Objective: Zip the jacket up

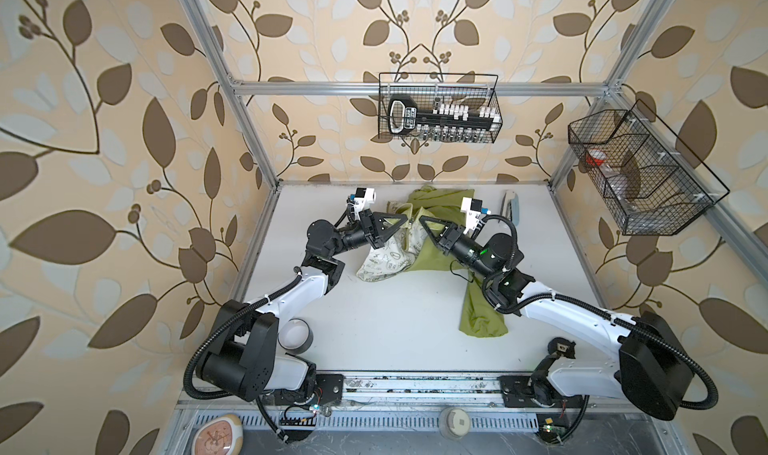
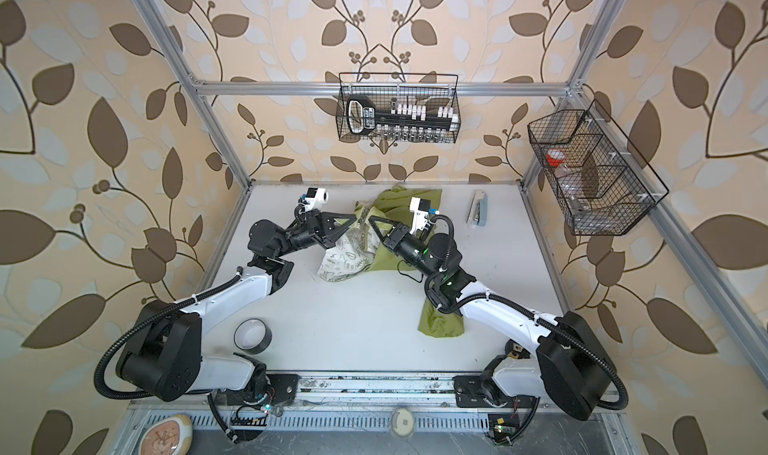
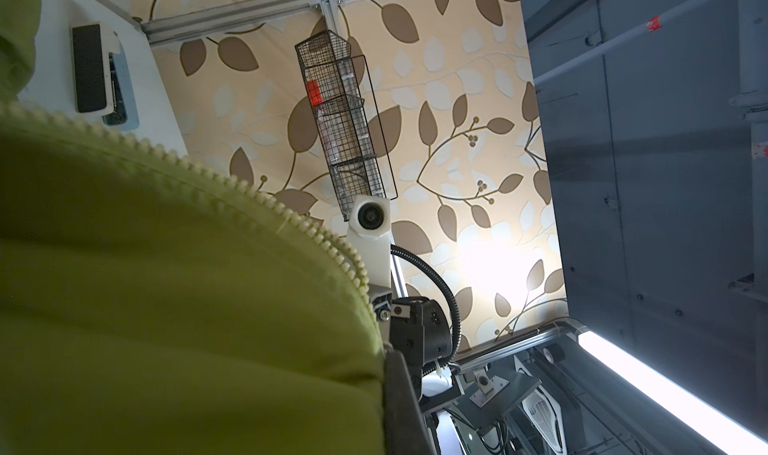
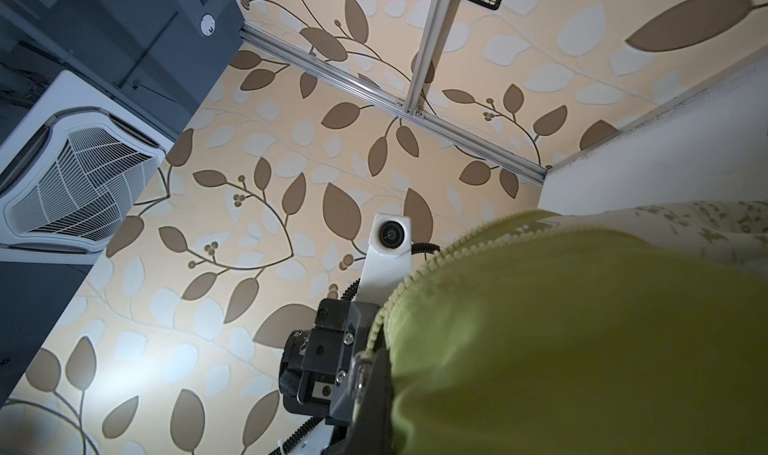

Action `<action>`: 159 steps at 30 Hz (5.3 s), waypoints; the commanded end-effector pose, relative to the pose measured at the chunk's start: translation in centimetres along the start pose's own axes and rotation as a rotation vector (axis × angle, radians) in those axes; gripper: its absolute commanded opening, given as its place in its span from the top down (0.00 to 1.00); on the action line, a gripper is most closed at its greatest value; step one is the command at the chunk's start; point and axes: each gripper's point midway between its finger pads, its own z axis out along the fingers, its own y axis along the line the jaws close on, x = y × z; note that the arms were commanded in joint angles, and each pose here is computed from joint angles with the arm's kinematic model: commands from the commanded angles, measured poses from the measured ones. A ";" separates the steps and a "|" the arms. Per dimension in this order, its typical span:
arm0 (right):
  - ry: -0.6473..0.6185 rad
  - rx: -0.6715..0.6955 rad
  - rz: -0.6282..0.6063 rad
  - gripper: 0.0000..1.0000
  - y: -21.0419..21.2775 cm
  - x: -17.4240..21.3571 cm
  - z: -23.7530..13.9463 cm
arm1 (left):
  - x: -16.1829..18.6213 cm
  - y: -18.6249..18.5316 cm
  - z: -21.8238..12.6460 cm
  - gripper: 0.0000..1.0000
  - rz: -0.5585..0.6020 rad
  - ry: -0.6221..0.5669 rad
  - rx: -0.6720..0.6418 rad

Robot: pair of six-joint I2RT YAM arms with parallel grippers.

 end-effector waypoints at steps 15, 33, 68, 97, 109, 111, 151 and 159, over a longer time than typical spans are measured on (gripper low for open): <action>-0.044 -0.104 0.049 1.00 2.3 -1.0 -0.3 | 1.3 -4.4 0.4 1.00 0.133 0.063 0.085; -0.021 -0.088 0.059 1.00 2.0 -0.3 0.6 | 1.6 -4.6 0.2 1.00 0.139 0.059 0.090; -0.081 -0.104 0.066 1.00 2.9 -1.0 -0.7 | 1.7 -4.0 0.2 1.00 0.136 0.058 0.082; -0.038 -0.086 0.076 1.00 2.3 0.3 -0.1 | 1.5 -4.0 0.2 1.00 0.136 0.053 0.085; -0.024 -0.083 0.085 1.00 2.1 0.7 -0.1 | 1.4 -4.0 0.3 1.00 0.132 0.050 0.094; -0.019 -0.077 0.086 1.00 1.9 0.8 -0.2 | 1.3 -4.1 0.3 1.00 0.133 0.048 0.094; 0.119 -0.005 0.061 1.00 -0.2 4.1 -0.9 | 0.8 -2.8 0.6 1.00 0.107 0.049 0.079; 0.138 -0.037 0.087 1.00 0.1 4.8 -0.9 | 0.8 -2.2 0.5 1.00 0.095 0.044 0.069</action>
